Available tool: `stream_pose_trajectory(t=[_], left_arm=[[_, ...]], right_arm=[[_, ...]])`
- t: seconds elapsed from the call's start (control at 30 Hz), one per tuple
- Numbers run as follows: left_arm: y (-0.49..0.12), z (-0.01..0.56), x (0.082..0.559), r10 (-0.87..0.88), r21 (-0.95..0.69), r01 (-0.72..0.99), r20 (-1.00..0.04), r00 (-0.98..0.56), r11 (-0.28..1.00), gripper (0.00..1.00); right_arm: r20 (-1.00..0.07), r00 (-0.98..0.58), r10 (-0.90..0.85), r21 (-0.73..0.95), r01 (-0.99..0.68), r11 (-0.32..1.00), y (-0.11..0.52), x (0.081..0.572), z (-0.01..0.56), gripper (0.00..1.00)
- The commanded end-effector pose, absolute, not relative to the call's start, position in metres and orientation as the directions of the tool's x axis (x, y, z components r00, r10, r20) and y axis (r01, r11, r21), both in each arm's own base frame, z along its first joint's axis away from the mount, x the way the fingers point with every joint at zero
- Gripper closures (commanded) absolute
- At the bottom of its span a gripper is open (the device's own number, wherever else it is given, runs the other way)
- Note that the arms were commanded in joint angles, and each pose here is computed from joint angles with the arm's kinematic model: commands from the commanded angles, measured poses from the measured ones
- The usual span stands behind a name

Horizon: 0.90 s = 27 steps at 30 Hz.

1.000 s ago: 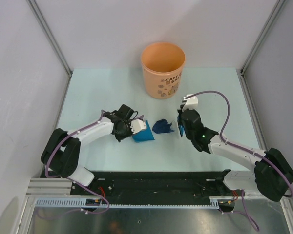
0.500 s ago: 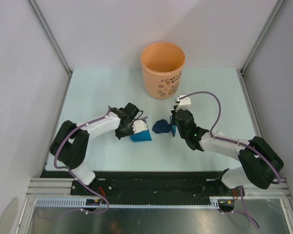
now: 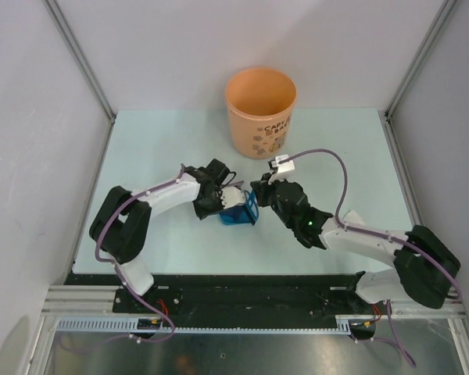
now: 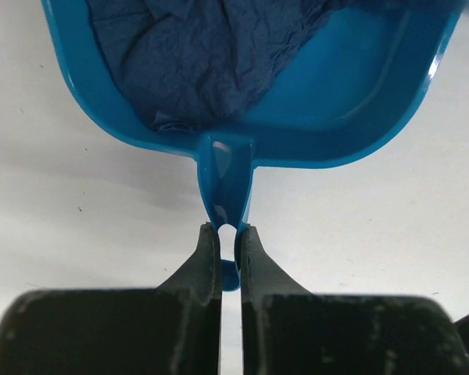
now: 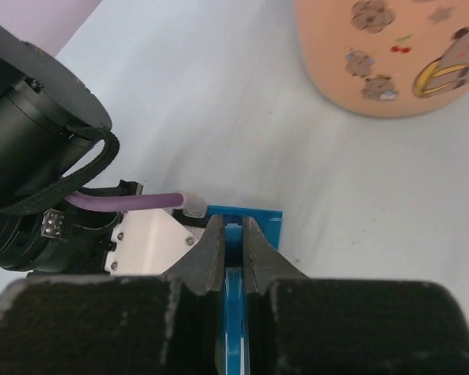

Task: Sweep away the paper scraps from the table

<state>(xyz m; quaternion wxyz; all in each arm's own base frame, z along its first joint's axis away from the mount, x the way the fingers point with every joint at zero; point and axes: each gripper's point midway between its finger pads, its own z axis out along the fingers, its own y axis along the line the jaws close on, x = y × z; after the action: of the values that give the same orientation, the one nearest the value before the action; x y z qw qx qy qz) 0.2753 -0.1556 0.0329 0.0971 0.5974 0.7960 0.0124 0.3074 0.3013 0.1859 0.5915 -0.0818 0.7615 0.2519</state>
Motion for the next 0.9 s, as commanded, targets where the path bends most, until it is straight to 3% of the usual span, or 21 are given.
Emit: stream_pose_trajectory(t=[0.0, 0.33, 0.57, 0.73, 0.87], left_arm=[[-0.175, 0.070, 0.276, 0.897, 0.101, 0.933, -0.329, -0.296, 0.345, 1.00], [-0.210, 0.136, 0.278, 0.794, 0.094, 0.928, -0.552, -0.253, 0.361, 1.00], [-0.234, 0.254, 0.333, 0.686, 0.276, 0.829, -0.708, -0.167, 0.487, 1.00], [-0.226, 0.307, 0.405, 0.694, 0.454, 0.636, -0.697, -0.183, 0.624, 1.00], [-0.214, 0.359, 0.462, 0.749, 0.639, 0.428, -0.643, -0.160, 0.640, 1.00]], right_arm=[[-0.972, -0.134, 0.194, 0.228, -0.336, 0.914, 0.260, 0.307, 0.258, 1.00], [-0.961, 0.125, 0.248, 0.227, -0.159, 0.961, 0.129, 0.259, 0.363, 1.00], [-0.971, 0.120, 0.205, 0.214, 0.074, 0.974, 0.046, 0.242, 0.347, 1.00], [-0.980, 0.086, 0.182, 0.193, 0.149, 0.970, 0.021, 0.236, 0.329, 1.00], [-0.987, 0.052, 0.151, 0.159, 0.204, 0.966, 0.007, 0.233, 0.318, 1.00]])
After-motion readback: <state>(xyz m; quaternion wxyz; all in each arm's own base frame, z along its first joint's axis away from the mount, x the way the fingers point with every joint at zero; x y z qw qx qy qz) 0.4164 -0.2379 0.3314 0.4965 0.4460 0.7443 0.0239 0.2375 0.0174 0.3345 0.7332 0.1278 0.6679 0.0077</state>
